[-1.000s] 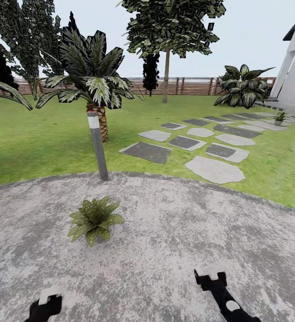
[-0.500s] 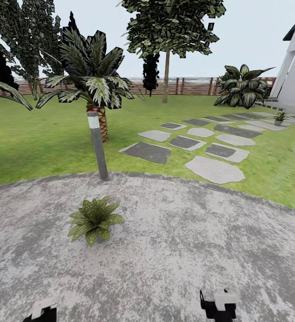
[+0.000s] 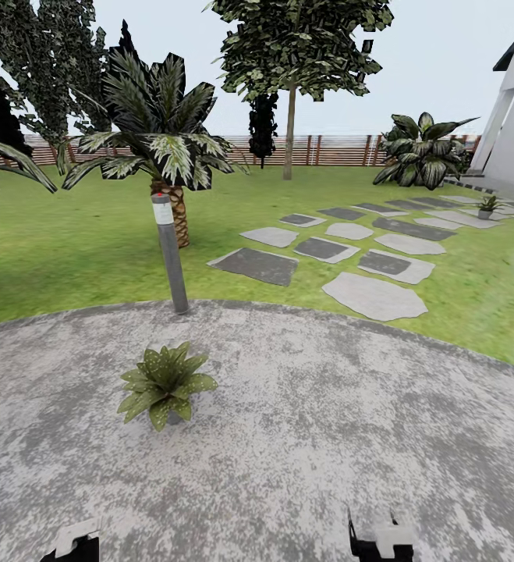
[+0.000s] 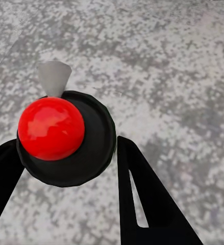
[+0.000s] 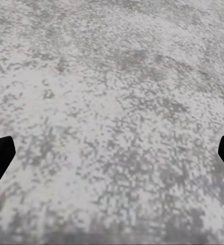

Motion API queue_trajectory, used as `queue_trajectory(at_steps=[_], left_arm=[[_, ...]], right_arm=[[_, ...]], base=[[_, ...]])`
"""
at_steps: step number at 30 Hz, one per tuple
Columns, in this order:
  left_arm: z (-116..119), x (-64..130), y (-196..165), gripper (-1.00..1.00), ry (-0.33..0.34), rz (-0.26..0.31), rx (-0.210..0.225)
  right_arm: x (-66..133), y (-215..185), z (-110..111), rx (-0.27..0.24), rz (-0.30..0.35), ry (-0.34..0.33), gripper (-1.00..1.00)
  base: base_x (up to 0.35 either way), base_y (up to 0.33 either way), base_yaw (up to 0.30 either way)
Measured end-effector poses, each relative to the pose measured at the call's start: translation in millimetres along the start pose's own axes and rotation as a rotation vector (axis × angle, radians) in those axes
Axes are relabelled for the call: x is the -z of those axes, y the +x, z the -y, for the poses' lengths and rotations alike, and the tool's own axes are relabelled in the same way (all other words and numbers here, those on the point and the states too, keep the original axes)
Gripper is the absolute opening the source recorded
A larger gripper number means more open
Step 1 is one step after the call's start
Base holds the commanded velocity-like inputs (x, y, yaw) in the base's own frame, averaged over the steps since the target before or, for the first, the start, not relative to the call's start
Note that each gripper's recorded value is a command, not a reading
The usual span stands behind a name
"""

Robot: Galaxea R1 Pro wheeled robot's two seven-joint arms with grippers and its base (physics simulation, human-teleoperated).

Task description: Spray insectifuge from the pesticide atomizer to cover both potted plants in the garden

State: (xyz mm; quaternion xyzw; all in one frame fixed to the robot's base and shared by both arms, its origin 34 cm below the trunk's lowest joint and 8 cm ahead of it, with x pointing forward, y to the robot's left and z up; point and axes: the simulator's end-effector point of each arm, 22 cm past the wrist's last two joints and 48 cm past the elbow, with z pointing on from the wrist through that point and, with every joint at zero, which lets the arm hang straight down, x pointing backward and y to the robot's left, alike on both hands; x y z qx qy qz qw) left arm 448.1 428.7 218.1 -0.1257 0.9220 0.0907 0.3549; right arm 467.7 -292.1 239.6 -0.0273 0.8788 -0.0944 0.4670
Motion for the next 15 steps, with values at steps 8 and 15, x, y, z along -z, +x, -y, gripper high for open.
queue_trajectory(at_steps=[8,15], left_arm=[[1.1,-0.2,-1.0,-1.0,0.001,0.002,0.001],[1.7,-0.8,-3.7,-1.0,0.003,0.008,-0.001]], right_arm=[[16.3,25.6,-1.4,0.007,-0.04,-0.006,1.0],[17.1,27.0,-1.5,0.007,-0.043,-0.007,1.0]], base=[[0.0,0.0,0.0],[0.0,0.0,0.0]])
